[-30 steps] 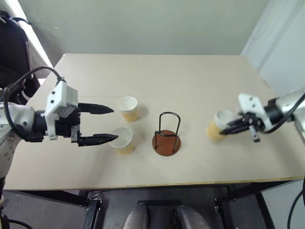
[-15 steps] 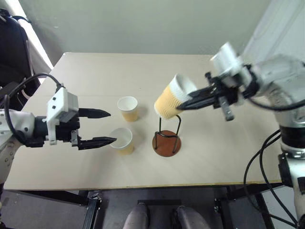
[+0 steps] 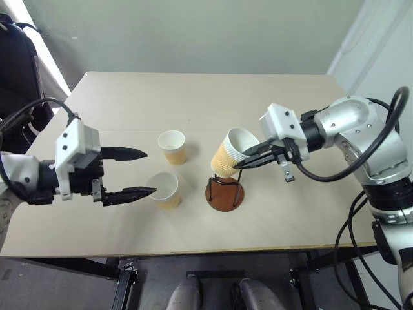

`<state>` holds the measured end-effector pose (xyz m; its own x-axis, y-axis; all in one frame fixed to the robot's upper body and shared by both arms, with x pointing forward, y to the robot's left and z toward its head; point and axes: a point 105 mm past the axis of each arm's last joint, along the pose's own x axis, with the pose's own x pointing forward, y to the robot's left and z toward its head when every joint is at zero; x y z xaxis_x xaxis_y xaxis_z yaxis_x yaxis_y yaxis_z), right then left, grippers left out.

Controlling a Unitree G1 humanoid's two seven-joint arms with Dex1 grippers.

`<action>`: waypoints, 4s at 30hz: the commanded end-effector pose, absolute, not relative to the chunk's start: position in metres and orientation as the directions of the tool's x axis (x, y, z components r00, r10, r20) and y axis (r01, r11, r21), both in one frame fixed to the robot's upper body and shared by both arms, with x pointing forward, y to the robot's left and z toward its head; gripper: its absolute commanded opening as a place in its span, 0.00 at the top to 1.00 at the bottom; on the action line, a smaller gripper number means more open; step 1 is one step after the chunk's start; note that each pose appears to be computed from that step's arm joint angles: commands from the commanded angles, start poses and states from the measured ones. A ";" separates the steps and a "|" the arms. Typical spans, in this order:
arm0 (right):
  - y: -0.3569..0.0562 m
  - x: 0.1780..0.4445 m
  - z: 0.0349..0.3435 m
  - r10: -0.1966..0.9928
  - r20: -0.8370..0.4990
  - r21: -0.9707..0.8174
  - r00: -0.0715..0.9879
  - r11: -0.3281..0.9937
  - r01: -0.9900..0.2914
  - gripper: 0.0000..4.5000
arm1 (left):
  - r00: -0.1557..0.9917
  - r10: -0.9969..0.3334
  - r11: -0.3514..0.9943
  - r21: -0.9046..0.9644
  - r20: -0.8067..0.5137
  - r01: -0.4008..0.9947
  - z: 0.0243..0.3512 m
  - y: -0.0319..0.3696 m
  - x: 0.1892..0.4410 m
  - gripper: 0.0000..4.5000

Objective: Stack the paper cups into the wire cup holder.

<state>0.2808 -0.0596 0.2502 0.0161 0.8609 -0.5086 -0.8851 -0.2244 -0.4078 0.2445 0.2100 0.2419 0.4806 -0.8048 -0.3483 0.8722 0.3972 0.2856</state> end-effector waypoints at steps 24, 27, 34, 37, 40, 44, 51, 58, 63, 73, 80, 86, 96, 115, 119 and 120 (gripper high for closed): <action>-0.151 0.251 0.295 0.985 -0.169 -0.202 -0.022 -0.057 -0.978 0.01 | 0.386 -0.712 0.194 0.364 -0.586 0.911 0.222 0.206 0.252 0.00; -0.175 0.249 0.286 0.986 -0.145 -0.138 0.087 0.067 -0.988 0.01 | 0.317 -0.711 0.118 0.338 -0.628 0.934 0.212 0.197 0.251 0.00; -0.176 0.243 0.311 0.977 0.047 -0.148 0.210 0.215 -0.965 0.01 | 0.229 -0.638 0.026 0.277 -0.735 0.960 0.167 0.190 0.254 0.00; -0.172 0.233 0.309 0.978 0.024 -0.165 0.209 0.210 -0.964 0.01 | 0.218 -0.619 0.000 0.277 -0.755 0.961 0.160 0.189 0.256 0.00; -0.172 0.231 0.303 0.970 -0.014 -0.168 0.242 0.236 -0.957 0.01 | 0.226 -0.588 -0.031 0.301 -0.777 0.953 0.153 0.191 0.262 0.00; -0.173 0.230 0.299 0.962 -0.035 -0.174 0.271 0.261 -0.950 0.00 | 0.249 -0.580 -0.047 0.337 -0.776 0.940 0.150 0.191 0.271 0.08; -0.176 0.231 0.295 0.951 -0.053 -0.179 0.304 0.291 -0.940 0.00 | 0.270 -0.597 -0.057 0.376 -0.755 0.925 0.159 0.188 0.279 0.61; -0.178 0.233 0.293 0.946 -0.059 -0.180 0.318 0.304 -0.936 0.00 | 0.254 -0.625 -0.078 0.384 -0.738 0.920 0.177 0.183 0.276 0.99; -0.178 0.236 0.292 0.942 -0.062 -0.187 0.329 0.313 -0.931 0.00 | 0.235 -0.636 -0.086 0.370 -0.735 0.925 0.180 0.181 0.275 0.99; -0.181 0.234 0.299 0.940 -0.042 -0.220 0.340 0.323 -0.920 0.00 | 0.248 -0.788 -0.187 0.603 -0.563 0.775 0.276 0.131 0.307 0.99; -0.182 0.232 0.296 0.922 -0.048 -0.229 0.385 0.365 -0.902 0.00 | 0.062 -0.855 -0.331 0.632 -0.516 0.701 0.301 0.080 0.301 0.99; -0.180 0.228 0.294 0.912 -0.045 -0.232 0.409 0.388 -0.892 0.00 | -0.041 -0.822 -0.443 0.593 -0.568 0.673 0.287 0.063 0.295 0.99; -0.180 0.226 0.294 0.897 -0.052 -0.232 0.439 0.417 -0.879 0.00 | -0.056 -0.760 -0.514 0.545 -0.648 0.662 0.269 0.070 0.299 0.99; -0.180 0.227 0.289 0.884 -0.063 -0.231 0.463 0.439 -0.868 0.00 | 0.035 -0.745 -0.502 0.594 -0.666 0.629 0.256 0.067 0.321 0.31; -0.181 0.228 0.290 0.883 -0.064 -0.232 0.465 0.440 -0.867 0.00 | 0.040 -0.778 -0.474 0.626 -0.627 0.619 0.265 0.063 0.324 0.00; -0.181 0.228 0.289 0.883 -0.065 -0.232 0.465 0.440 -0.867 0.00 | 0.038 -0.790 -0.462 0.636 -0.612 0.618 0.269 0.062 0.323 0.00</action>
<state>0.2323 -0.1819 0.2788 0.4590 0.8854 -0.0733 -0.8804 0.4423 -0.1709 0.3257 0.0627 0.2438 0.0141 -0.7585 -0.6516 0.6654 -0.4792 0.5723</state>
